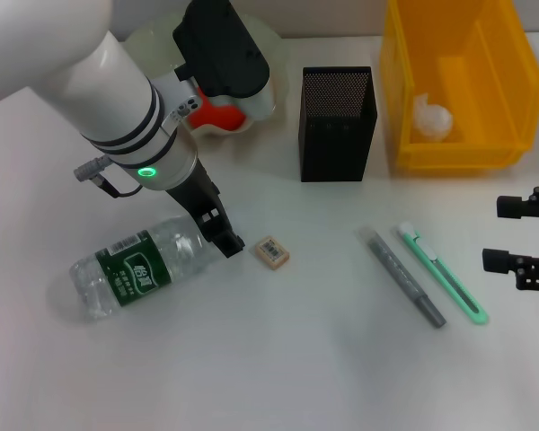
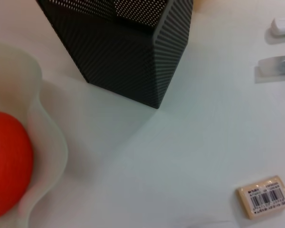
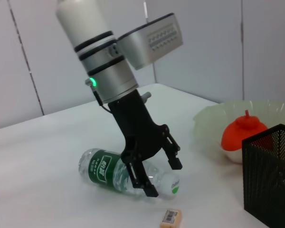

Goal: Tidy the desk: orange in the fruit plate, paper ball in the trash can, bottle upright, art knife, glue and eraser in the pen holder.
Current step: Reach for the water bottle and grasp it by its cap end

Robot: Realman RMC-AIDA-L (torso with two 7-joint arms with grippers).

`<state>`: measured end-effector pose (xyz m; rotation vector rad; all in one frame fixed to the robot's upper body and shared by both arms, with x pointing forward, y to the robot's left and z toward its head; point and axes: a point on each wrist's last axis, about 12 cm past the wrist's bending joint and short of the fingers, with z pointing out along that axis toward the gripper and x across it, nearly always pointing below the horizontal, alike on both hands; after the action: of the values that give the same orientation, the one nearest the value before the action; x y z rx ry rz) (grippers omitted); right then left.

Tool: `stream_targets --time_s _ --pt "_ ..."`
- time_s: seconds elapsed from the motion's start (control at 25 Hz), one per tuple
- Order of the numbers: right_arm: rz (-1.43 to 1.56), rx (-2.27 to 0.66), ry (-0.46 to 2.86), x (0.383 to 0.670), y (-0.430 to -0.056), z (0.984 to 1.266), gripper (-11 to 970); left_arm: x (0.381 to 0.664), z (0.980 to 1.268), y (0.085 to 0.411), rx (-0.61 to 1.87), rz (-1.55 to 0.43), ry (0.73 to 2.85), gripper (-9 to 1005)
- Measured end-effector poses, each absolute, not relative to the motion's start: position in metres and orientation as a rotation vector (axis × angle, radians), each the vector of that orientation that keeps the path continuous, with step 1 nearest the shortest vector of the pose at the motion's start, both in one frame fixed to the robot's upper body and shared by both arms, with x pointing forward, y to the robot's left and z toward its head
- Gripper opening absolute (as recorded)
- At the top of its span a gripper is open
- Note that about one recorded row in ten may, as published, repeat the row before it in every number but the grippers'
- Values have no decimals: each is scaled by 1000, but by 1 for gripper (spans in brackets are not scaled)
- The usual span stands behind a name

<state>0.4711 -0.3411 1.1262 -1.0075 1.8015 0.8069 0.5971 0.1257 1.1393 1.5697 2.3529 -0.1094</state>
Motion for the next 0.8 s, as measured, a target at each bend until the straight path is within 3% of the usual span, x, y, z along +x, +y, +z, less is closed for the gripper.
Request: stream_targets --time_s 0.56,0.8 --pt "809 -1005 1802 469 -342 1122 729 599 1133 122 1582 -84 2355 806" --pt "806 -998 1800 469 -343 1121 729 596 1129 119 1628 -62 2346 676"
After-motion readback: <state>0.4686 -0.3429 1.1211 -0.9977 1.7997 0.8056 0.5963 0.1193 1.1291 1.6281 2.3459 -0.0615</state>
